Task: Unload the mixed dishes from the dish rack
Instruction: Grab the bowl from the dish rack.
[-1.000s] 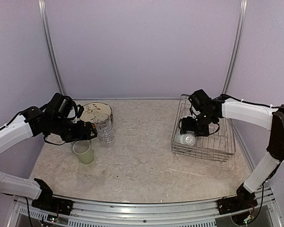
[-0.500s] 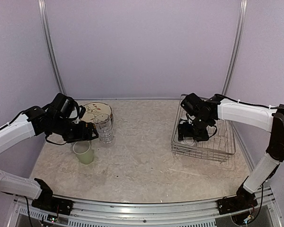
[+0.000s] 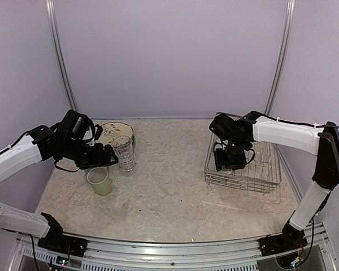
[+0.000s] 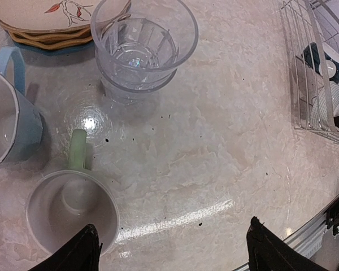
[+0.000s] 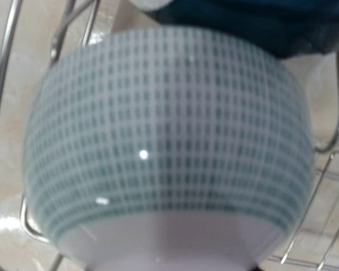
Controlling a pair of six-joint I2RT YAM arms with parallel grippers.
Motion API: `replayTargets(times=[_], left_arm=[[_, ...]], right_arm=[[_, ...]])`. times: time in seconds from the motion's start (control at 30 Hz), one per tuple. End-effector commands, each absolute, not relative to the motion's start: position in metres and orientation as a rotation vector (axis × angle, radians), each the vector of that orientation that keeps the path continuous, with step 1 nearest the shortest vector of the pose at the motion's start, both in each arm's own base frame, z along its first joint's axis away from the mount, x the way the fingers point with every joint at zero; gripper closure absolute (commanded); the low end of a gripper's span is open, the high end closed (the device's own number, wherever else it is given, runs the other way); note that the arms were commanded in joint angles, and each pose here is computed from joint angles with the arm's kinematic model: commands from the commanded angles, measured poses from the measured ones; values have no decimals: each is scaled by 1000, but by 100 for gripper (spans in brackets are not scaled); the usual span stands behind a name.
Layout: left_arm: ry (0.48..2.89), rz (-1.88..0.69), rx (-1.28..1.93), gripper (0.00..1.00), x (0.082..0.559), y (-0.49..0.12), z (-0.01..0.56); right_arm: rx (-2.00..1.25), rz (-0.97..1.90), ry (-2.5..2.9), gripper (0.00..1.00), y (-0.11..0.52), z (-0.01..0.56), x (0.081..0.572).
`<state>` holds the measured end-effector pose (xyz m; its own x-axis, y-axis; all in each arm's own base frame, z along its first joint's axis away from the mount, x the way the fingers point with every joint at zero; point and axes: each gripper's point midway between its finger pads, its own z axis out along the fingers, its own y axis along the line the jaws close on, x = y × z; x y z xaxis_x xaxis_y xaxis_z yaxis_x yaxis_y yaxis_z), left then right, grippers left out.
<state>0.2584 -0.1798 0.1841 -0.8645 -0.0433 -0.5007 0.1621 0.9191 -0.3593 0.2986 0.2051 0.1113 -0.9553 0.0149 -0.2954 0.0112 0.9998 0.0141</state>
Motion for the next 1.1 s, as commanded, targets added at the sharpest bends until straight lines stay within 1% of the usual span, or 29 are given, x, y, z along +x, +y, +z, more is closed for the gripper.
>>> replayTargets(times=[0.0,0.07,0.1,0.13,0.2,0.27,0.4,0.53,0.7,0.73,0.83,0.9,1.07], left_arm=[[2533,-555,106,15,261,-183,195],[2533,-556,108,15,261,-184,195],[2532,-558,110,15,261,-184,195],[2530,-562,110,15,261,-185,196],[2530,-565,111,15,262,-186,196],[2530,-565,114,15,262,-186,196],[2537,-562,114,15,262,-186,194],[2544,-560,113,15,260,-185,192],[2540,-559,109,14,260,-184,194],[2540,-561,109,14,260,-184,194],[2535,-566,110,14,260,-185,196],[2532,-572,110,14,260,-185,198],[2528,-581,108,14,260,-186,200]], right_arm=[[39,-59,2816,47,203,108,308],[45,-86,2803,47,200,112,309],[48,-97,2799,45,198,114,310],[52,-102,2793,40,198,116,311],[54,-100,2783,37,198,120,312],[52,-100,2781,38,199,119,313],[50,-134,2788,45,198,115,313],[41,-141,2798,43,199,111,312],[44,-190,2800,44,196,107,310],[46,-197,2798,45,196,107,310],[54,-215,2786,56,194,108,310],[60,-212,2774,61,195,111,310],[84,-176,2728,66,197,126,311]])
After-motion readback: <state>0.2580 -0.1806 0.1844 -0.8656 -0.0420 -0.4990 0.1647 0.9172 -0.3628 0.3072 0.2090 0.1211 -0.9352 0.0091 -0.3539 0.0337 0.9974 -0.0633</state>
